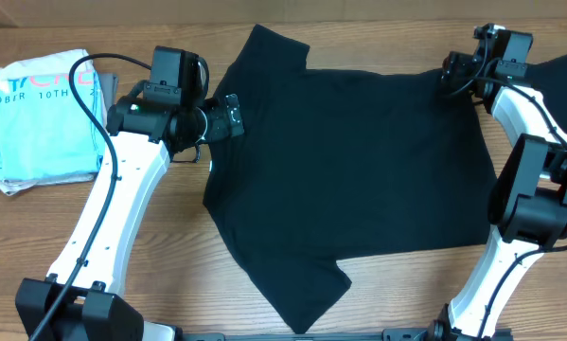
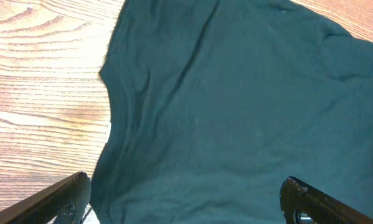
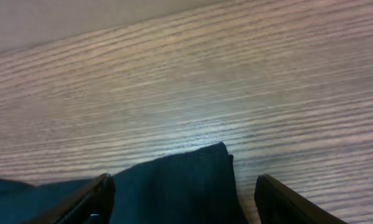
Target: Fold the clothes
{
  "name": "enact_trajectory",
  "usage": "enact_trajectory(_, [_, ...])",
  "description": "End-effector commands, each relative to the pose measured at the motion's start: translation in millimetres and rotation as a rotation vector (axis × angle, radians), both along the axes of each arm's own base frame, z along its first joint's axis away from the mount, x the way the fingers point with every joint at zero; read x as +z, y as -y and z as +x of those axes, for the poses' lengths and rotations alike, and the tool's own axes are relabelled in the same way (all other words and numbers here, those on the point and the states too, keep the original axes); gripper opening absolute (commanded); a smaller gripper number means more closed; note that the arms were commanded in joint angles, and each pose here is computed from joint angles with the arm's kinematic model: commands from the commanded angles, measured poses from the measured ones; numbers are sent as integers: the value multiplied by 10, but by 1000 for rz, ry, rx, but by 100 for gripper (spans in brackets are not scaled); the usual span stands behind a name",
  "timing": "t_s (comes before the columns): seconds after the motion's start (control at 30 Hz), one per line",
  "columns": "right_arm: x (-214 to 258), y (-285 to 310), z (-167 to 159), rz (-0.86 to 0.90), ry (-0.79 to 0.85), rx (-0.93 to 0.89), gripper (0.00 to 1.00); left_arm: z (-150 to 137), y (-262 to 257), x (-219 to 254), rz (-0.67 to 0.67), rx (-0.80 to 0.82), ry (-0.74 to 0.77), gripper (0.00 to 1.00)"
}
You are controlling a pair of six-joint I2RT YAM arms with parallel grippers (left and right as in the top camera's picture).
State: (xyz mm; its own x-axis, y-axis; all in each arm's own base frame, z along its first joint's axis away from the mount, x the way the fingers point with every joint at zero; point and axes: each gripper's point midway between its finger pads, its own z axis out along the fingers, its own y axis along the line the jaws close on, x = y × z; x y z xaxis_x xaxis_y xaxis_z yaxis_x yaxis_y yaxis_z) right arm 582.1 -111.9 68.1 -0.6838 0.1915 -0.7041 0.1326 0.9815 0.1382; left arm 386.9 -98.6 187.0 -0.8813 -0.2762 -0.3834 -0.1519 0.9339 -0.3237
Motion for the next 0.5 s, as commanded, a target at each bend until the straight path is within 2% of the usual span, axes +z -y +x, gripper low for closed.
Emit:
enact_trajectory(0.0, [-64, 92, 10, -20, -9, -20, 76, -8, 29, 3, -3, -15, 0, 100])
enact_trajectory(0.23, [-214, 141, 23, 50, -15, -81, 72, -8, 29, 3, -3, -15, 0, 100])
enact_trajectory(0.47, [-201, 1, 156, 106, 52, -6, 73, -8, 29, 3, -3, -15, 0, 100])
